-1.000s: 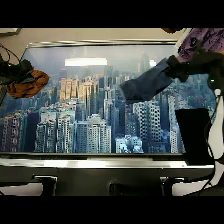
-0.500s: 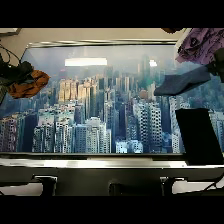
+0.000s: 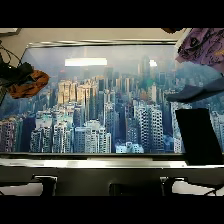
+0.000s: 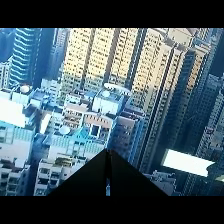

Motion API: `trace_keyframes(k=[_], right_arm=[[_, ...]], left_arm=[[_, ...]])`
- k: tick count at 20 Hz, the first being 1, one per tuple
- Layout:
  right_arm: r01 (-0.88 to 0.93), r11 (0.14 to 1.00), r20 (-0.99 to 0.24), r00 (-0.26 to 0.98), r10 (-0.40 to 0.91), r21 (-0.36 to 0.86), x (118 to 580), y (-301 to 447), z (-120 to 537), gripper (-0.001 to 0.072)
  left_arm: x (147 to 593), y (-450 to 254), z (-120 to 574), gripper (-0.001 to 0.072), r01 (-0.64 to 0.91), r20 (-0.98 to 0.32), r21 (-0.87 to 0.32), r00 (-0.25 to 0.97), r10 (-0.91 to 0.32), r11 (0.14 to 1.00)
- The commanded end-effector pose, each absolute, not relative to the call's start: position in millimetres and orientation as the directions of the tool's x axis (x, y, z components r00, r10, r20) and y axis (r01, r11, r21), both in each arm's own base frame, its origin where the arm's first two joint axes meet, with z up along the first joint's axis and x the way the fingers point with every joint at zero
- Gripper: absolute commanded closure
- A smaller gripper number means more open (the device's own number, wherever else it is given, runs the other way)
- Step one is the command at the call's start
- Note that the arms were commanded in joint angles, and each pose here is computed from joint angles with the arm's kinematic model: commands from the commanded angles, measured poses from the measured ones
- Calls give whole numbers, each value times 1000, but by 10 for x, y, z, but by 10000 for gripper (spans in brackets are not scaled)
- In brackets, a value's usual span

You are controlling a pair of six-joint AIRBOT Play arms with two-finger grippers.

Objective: Fold the clothes and pants, and hang the long-sleeved shirts on hangers.

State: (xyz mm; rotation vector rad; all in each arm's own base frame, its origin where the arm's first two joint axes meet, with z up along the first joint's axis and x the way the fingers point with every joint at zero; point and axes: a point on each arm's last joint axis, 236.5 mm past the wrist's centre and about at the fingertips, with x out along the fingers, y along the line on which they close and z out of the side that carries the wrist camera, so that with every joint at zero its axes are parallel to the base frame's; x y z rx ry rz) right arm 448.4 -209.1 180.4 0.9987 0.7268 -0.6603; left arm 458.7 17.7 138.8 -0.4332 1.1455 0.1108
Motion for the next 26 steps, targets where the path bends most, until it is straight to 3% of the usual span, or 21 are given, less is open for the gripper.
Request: trace_keyframes(k=[1, 10, 14, 17, 26], right_arm=[[828, 335, -815, 534, -227, 449, 4215, -2187, 1885, 685], [903, 300, -907, 374, -193, 309, 3646, -2000, 1850, 684], [929, 338, -954, 226, -196, 151, 3348, -1926, 1693, 682], [928, 371, -956, 99, -278, -12, 3131, -1909, 1511, 681], [897, 361, -943, -149, -299, -256, 2313, -1815, 617, 681]], left_arm=[[4571, 172, 1385, 691, -303, -901, -275, 412, -135, 912], [4572, 172, 1384, 691, -303, -902, -275, 411, -135, 912], [4572, 172, 1384, 691, -303, -902, -275, 411, -135, 912], [4571, 172, 1383, 691, -303, -902, -275, 411, -135, 912], [4529, 167, 1365, 691, -305, -909, -270, 393, -137, 913]])
